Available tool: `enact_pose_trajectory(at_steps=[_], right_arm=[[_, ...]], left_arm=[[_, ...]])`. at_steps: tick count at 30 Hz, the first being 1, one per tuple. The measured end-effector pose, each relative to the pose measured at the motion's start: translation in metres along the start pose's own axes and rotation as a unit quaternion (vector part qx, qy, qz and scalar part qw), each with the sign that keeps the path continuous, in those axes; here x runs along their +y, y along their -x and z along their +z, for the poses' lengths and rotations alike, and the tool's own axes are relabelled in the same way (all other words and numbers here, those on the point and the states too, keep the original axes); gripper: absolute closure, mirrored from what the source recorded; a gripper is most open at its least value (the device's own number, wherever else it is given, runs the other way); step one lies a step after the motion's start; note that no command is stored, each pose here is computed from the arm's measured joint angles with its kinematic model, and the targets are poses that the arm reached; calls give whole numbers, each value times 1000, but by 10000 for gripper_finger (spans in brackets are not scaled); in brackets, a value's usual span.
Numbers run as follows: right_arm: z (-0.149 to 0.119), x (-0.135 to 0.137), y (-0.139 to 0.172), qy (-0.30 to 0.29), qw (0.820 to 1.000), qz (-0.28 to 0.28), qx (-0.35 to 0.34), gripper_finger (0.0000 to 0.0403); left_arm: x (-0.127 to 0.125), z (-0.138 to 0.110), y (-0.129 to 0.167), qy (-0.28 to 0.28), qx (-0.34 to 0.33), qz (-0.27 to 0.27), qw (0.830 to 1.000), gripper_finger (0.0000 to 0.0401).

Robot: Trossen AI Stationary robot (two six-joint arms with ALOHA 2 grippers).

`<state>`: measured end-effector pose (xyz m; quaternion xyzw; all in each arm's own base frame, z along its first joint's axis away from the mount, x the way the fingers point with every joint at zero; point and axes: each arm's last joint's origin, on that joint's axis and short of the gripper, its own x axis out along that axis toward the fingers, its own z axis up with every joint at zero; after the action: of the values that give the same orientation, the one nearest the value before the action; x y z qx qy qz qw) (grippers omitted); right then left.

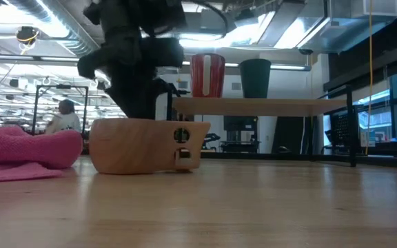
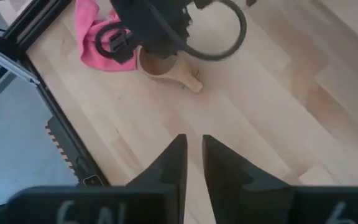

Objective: Stack small to large cups/mugs on shelf
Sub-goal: Put the brown wooden mug on the shelf

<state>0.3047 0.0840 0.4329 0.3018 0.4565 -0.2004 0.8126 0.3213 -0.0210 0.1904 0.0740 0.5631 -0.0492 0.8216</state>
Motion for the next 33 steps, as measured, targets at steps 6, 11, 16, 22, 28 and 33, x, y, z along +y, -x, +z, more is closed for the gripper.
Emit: enact_pose_trajectory(at_steps=[6, 11, 16, 22, 28, 33], right_arm=[[1, 0, 0, -2, 1000, -7, -11, 351], [1, 4, -7, -1, 1000, -8, -6, 352], [1, 11, -27, 9, 1000, -18, 21, 363], [-1, 21, -55, 35, 997, -30, 55, 396], [2, 27, -76, 40, 996, -22, 81, 399], [9, 33, -104, 39, 993, -1, 110, 400]], left_arm=[[2, 0, 29, 13, -39, 38, 998, 293], [1, -12, 59, 74, -35, 33, 996, 293], [-9, -30, 62, 127, -10, 26, 991, 295], [-33, -58, 43, 198, 13, 11, 980, 295], [-57, -69, 40, 256, -40, -15, 966, 296], [-70, -76, 37, 296, -58, 0, 953, 296]])
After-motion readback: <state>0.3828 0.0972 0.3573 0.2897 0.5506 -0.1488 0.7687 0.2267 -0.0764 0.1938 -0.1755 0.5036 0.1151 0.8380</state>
